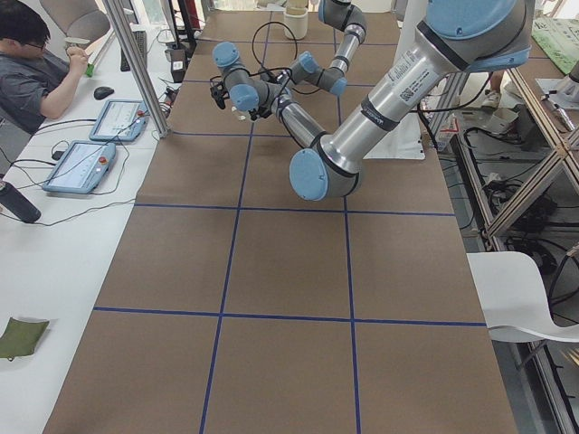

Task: Left arm hands cup to right arm to dump lemon

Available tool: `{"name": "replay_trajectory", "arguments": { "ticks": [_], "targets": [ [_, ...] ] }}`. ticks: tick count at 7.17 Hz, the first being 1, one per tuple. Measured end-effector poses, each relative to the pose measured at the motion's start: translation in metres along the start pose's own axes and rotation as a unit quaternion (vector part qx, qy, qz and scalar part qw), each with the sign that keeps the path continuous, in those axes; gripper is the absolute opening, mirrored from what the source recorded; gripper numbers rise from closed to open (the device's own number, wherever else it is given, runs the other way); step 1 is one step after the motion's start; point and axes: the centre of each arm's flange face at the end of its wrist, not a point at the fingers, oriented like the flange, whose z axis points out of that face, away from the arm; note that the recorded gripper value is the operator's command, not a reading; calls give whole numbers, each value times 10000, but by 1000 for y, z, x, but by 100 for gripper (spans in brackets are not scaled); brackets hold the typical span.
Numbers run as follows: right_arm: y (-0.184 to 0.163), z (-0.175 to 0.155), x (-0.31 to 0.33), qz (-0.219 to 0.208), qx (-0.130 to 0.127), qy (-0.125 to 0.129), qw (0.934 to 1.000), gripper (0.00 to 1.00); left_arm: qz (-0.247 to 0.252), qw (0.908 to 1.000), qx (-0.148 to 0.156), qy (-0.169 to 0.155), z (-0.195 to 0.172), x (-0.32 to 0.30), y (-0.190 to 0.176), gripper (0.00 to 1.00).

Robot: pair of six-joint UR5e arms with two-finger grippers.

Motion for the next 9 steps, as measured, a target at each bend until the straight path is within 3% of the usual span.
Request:
{"name": "replay_trajectory", "arguments": {
  "ticks": [9],
  "targets": [
    [16,-7,-9,-301,66,157,9994,13,35,10000,-13,-10,9,4,0,39]
  ]
}}
